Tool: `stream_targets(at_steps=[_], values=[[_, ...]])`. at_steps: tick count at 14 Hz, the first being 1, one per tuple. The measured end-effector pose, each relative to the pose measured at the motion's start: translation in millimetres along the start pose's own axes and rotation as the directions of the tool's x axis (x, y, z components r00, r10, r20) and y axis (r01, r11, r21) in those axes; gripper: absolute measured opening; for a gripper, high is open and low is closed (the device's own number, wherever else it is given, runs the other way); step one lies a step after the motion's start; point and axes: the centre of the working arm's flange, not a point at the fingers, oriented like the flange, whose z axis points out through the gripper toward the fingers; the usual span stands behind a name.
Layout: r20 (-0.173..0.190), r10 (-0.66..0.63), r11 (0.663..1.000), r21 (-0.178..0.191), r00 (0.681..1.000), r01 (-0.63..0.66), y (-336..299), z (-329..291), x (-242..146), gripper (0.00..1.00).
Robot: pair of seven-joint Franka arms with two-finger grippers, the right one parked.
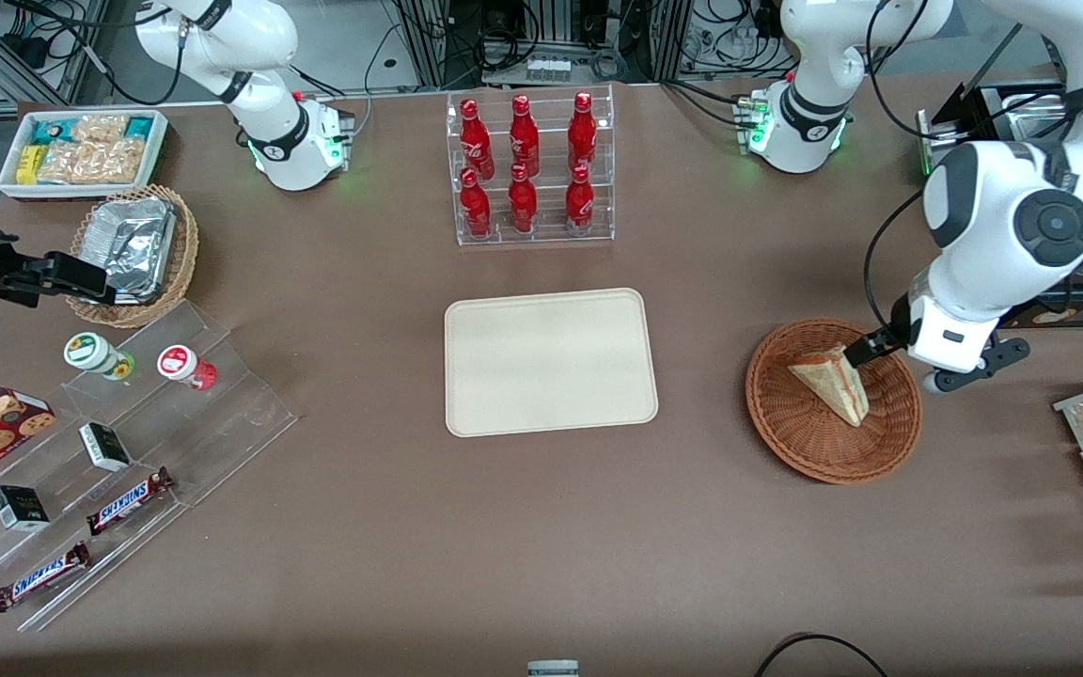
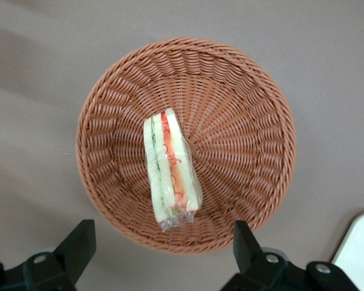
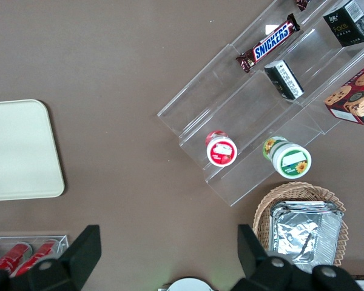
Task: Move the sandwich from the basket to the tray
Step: 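Lower the left gripper and close it on the wrapped sandwich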
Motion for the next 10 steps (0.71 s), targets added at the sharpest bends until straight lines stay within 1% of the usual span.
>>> stream_targets(at_steps=[1,3,8,10], values=[[-0.010,-0.033,0.999,-0.008,0.999,0.033,-1.2,10.0,-2.8,1.00],[-0.020,-0.075,0.997,-0.017,0.997,0.075,-3.1,26.2,-7.4,1.00],[-0.019,-0.133,0.991,-0.023,0.991,0.133,-1.4,54.0,-5.7,1.00],[-0.011,-0.143,0.990,-0.018,0.990,0.142,-0.1,67.2,-4.6,1.00]])
